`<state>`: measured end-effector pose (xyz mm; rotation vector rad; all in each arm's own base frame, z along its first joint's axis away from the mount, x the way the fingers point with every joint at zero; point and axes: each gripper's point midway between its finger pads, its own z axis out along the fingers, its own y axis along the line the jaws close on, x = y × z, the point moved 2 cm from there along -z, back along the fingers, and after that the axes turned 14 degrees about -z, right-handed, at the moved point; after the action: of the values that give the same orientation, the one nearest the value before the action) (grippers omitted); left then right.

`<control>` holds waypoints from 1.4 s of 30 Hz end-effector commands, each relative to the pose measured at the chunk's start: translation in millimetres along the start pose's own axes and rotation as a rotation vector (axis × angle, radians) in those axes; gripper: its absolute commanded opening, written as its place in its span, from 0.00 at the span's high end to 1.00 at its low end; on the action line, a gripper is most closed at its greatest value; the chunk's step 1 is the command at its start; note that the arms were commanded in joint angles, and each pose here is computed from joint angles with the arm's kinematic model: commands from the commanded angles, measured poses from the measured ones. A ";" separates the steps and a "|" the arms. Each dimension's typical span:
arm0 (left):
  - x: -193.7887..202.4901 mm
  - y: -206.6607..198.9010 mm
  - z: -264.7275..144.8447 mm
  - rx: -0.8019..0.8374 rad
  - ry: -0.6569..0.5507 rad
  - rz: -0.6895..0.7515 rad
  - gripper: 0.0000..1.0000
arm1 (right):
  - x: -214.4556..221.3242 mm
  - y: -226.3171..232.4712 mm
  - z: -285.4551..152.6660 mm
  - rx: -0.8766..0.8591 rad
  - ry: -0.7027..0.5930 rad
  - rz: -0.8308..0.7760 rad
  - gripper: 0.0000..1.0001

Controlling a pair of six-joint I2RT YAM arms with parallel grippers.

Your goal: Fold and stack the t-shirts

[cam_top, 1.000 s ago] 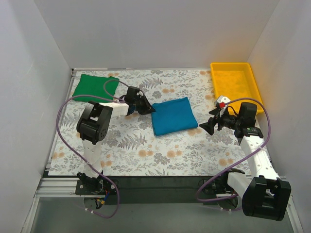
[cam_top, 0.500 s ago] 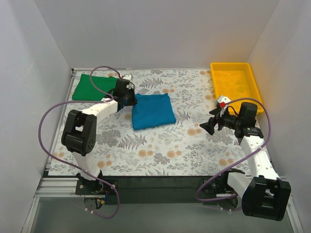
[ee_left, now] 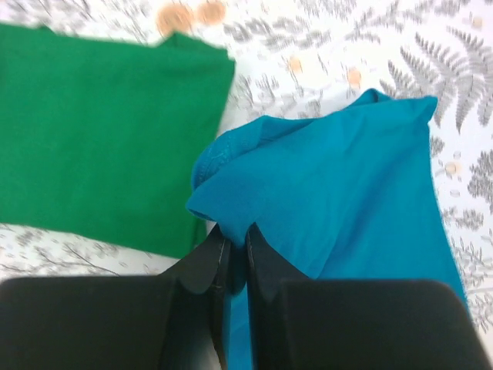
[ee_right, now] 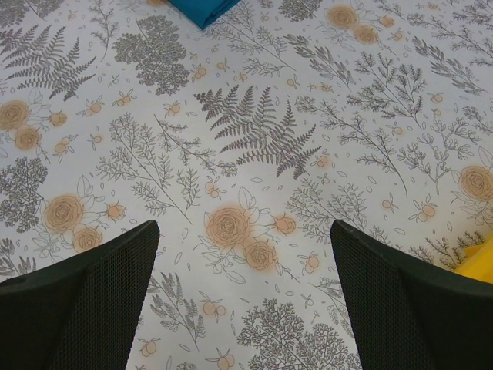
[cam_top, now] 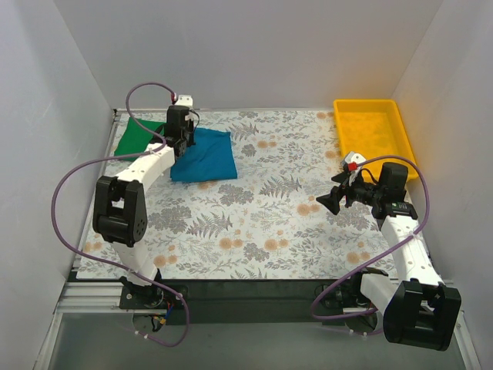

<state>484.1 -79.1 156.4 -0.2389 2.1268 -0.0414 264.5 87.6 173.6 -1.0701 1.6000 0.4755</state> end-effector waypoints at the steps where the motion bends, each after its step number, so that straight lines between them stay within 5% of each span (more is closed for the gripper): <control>1: -56.4 5.9 -11.0 -0.061 -0.157 0.052 1.00 | -13.7 -4.5 -1.3 -0.011 -0.037 -0.033 0.02; 30: -142.0 72.8 37.2 -0.304 -0.317 0.105 1.00 | -10.2 -2.7 3.1 -0.066 -0.025 0.033 0.02; 42: -145.4 71.4 31.8 -0.210 -0.323 0.052 1.00 | -8.5 -3.3 4.4 -0.072 -0.021 0.045 0.02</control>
<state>578.7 28.8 208.0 -0.2980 1.9122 0.3248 263.4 92.2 162.9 -1.0600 1.6601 0.5928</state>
